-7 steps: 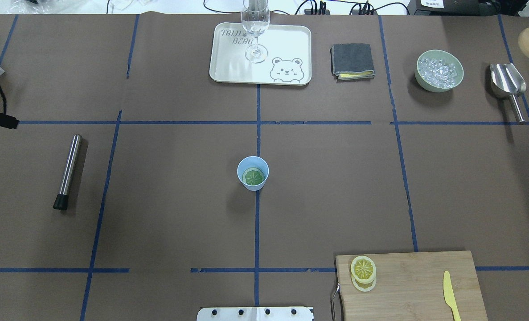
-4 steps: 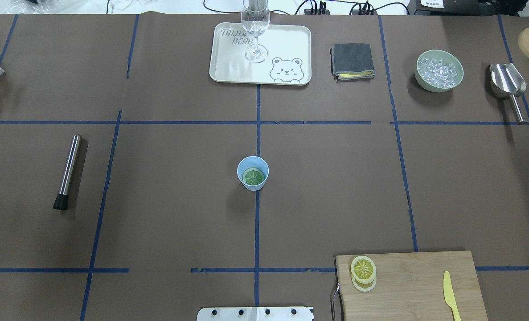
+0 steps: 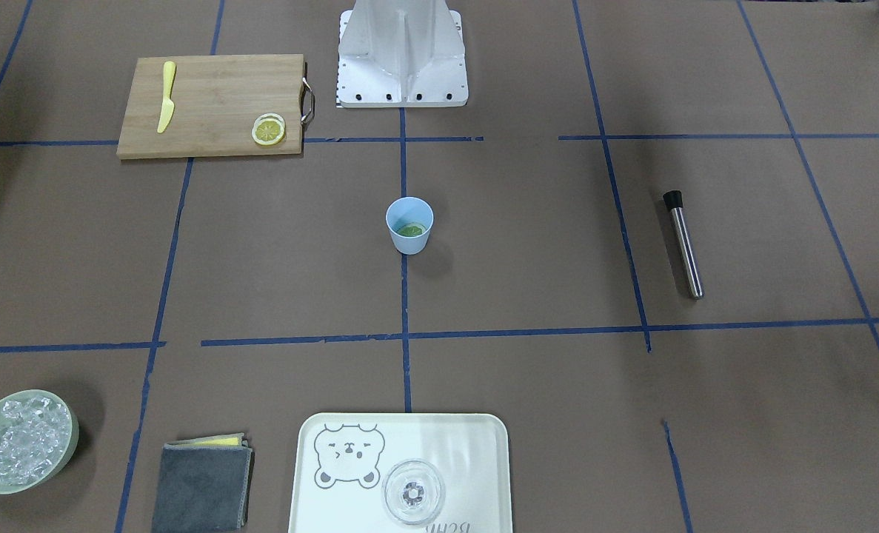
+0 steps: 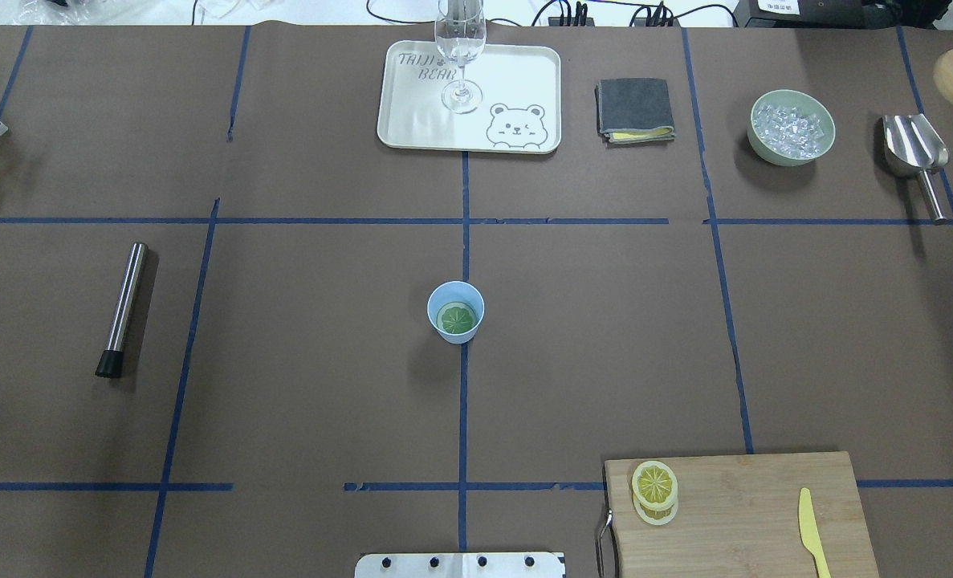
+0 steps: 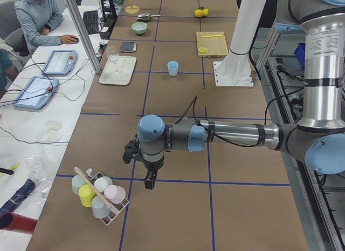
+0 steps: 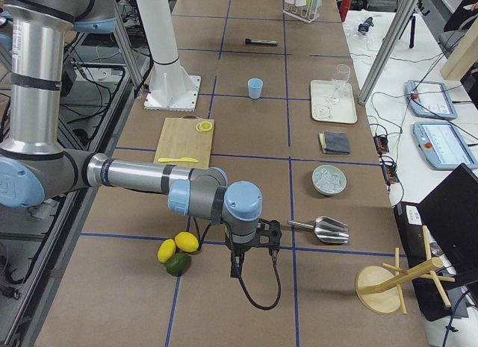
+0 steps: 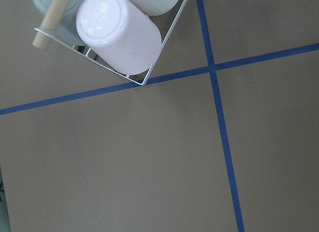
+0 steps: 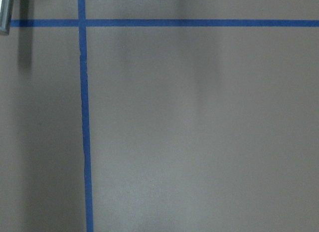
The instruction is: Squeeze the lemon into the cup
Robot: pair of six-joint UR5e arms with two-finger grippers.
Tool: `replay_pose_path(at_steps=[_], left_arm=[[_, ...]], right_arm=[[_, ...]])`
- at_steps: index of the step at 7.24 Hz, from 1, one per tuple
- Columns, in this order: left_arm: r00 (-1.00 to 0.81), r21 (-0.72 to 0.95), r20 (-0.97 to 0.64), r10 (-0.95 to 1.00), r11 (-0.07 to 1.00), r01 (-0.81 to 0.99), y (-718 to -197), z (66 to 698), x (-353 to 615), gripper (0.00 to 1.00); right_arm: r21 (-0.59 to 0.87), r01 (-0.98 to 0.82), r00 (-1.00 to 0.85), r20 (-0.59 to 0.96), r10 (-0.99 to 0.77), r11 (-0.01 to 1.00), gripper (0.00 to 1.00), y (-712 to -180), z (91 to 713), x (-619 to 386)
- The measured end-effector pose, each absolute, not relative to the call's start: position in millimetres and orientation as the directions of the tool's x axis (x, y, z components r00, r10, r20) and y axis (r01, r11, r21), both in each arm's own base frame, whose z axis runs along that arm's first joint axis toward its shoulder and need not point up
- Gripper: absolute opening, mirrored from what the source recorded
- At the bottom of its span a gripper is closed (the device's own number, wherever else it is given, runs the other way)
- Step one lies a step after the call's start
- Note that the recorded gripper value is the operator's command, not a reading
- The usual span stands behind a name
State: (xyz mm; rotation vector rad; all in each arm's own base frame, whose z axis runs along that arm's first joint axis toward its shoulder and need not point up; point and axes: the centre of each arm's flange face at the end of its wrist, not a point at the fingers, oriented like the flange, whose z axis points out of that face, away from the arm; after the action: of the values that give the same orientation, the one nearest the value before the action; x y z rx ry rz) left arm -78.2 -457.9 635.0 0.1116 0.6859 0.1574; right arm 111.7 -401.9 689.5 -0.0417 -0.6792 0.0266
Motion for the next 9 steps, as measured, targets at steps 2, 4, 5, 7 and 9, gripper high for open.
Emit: replay_pose_path(at_steps=[2, 4, 5, 7, 9], left_arm=[[0.760, 0.165, -0.622, 0.188, 0.980, -0.107, -461, 630, -78, 1.00], [0.761, 0.170, -0.620, 0.190, 0.980, -0.106, -461, 625, -78, 1.00], [0.763, 0.169, -0.620, 0.185, 0.980, -0.101, -458, 625, -81, 1.00], [0.770, 0.185, -0.614, 0.173, 0.980, -0.072, -455, 617, -94, 1.00], [0.772, 0.195, -0.613, 0.171, 0.979, -0.061, -455, 613, -99, 1.00]], right_arm=[[-0.047, -0.011, 0.778, 0.627, 0.038, 0.999, 1.00, -402, 689, 112], [-0.046, -0.011, 0.778, 0.627, 0.038, 0.999, 1.00, -402, 689, 112], [-0.046, -0.011, 0.778, 0.627, 0.037, 0.999, 1.00, -402, 689, 112], [-0.046, -0.011, 0.777, 0.628, 0.038, 0.999, 1.00, -402, 689, 112], [-0.047, -0.010, 0.777, 0.628, 0.037, 0.999, 1.00, -401, 689, 111]])
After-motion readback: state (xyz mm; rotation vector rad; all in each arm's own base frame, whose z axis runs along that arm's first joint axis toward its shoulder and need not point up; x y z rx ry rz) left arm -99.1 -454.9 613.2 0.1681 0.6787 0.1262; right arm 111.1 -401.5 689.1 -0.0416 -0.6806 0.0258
